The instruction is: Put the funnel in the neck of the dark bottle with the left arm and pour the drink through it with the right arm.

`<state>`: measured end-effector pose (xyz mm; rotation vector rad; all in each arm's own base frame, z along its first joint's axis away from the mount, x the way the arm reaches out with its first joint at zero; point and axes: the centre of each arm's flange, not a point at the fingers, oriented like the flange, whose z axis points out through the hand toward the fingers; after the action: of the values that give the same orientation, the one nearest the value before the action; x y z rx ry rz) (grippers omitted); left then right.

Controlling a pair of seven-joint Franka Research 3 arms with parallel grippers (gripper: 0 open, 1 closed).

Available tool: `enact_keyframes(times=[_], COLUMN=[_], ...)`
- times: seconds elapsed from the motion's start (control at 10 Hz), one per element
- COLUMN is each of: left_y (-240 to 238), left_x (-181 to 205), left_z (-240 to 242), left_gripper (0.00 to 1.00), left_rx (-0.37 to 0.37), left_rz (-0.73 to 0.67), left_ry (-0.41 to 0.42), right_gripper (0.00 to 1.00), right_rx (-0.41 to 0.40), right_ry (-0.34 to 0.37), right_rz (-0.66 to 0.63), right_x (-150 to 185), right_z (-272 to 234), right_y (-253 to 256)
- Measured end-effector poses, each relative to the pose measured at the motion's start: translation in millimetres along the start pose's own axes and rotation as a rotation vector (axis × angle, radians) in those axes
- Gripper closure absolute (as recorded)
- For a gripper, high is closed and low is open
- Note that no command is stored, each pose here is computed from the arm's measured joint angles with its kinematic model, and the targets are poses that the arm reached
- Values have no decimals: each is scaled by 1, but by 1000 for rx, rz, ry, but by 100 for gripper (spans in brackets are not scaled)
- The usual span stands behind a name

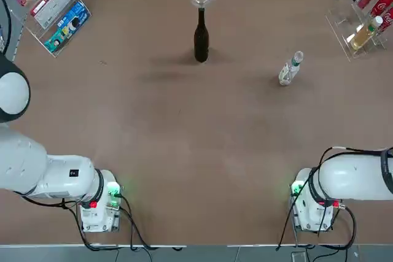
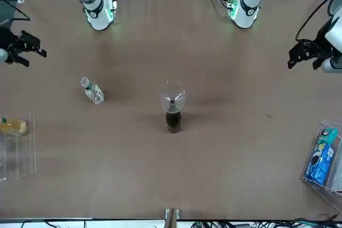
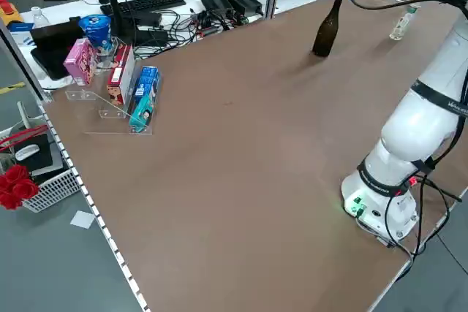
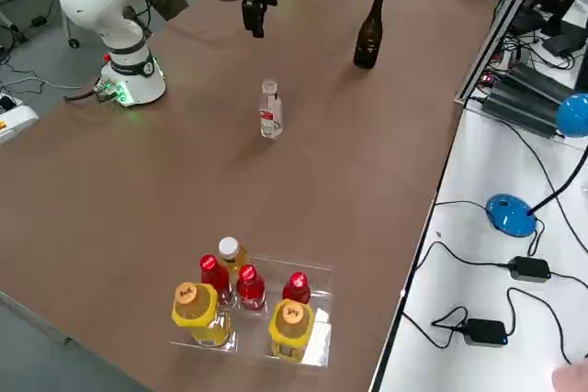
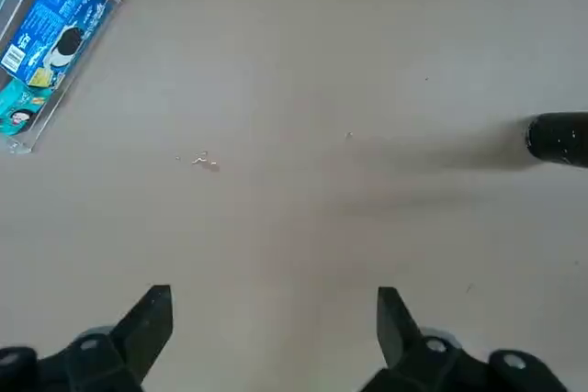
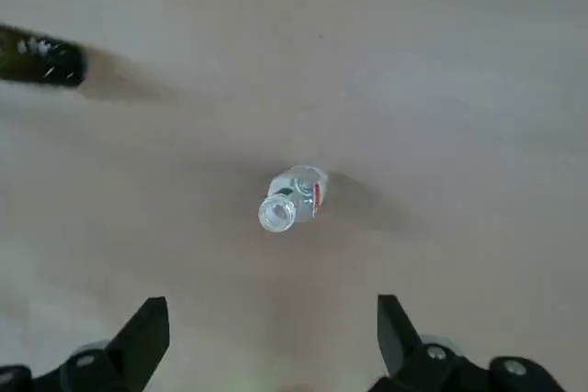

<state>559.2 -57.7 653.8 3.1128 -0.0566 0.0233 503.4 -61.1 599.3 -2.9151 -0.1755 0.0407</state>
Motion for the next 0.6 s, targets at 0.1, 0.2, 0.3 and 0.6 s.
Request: enact_keyframes(times=[0.1,0.2,0.3,0.6], left_y=[0,-1,-1,-2], left_x=[0,0,0,0], left_z=[0,0,0,0], left_gripper=[2,2,2,2], left_rx=[0,0,-2,-2], left_rz=[0,-1,-3,-3], left_ry=[0,0,0,1], right_gripper=[0,0,0,0], right_rx=[-27,-56,-90,-155], right_ry=[10,23,40,67], right_rz=[59,110,155,206], right_x=[-2,-3,-4,-5], right_z=[-7,-16,-26,-41], right_y=[-6,-5,-3,-7])
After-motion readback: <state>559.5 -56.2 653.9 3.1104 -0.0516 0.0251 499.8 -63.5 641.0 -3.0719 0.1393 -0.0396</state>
